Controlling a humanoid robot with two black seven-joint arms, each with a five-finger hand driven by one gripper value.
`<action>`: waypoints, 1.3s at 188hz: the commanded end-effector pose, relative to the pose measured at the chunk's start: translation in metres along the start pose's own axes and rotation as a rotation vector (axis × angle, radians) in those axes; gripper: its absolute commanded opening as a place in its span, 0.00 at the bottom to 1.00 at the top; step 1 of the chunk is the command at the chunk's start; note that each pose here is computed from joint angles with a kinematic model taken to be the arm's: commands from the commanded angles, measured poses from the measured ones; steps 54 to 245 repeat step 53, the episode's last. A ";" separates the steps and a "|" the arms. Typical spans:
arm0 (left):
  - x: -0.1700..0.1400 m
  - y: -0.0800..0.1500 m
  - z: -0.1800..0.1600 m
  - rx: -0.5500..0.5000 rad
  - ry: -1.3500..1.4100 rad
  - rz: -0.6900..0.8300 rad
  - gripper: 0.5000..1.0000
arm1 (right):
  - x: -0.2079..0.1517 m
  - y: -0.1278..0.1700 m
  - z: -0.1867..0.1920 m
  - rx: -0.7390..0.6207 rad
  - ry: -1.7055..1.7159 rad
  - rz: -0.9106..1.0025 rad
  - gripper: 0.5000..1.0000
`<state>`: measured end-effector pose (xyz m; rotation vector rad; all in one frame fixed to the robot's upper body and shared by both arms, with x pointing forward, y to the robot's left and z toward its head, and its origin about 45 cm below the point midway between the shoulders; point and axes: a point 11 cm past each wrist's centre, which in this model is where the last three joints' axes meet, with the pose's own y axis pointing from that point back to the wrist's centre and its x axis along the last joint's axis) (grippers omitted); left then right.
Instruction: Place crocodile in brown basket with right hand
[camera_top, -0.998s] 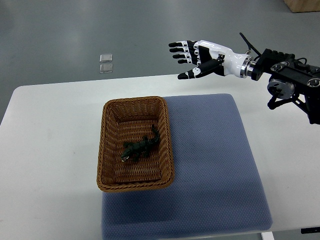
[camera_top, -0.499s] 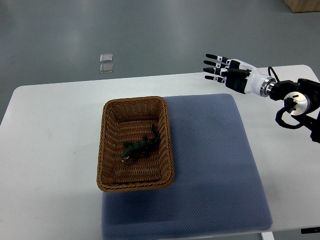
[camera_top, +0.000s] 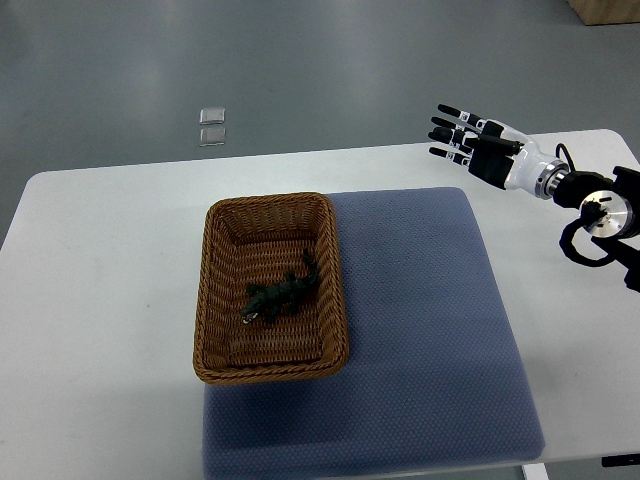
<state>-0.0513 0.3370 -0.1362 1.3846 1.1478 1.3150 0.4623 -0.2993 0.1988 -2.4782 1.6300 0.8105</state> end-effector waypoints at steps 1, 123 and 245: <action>0.000 0.000 0.000 0.000 0.000 0.000 1.00 | 0.000 0.000 0.000 0.001 -0.002 -0.001 0.86; 0.000 0.000 0.000 0.000 0.000 0.000 1.00 | 0.004 0.003 0.003 -0.007 0.005 0.004 0.86; 0.000 0.000 0.000 0.000 0.000 0.000 1.00 | 0.004 0.003 0.003 -0.007 0.005 0.004 0.86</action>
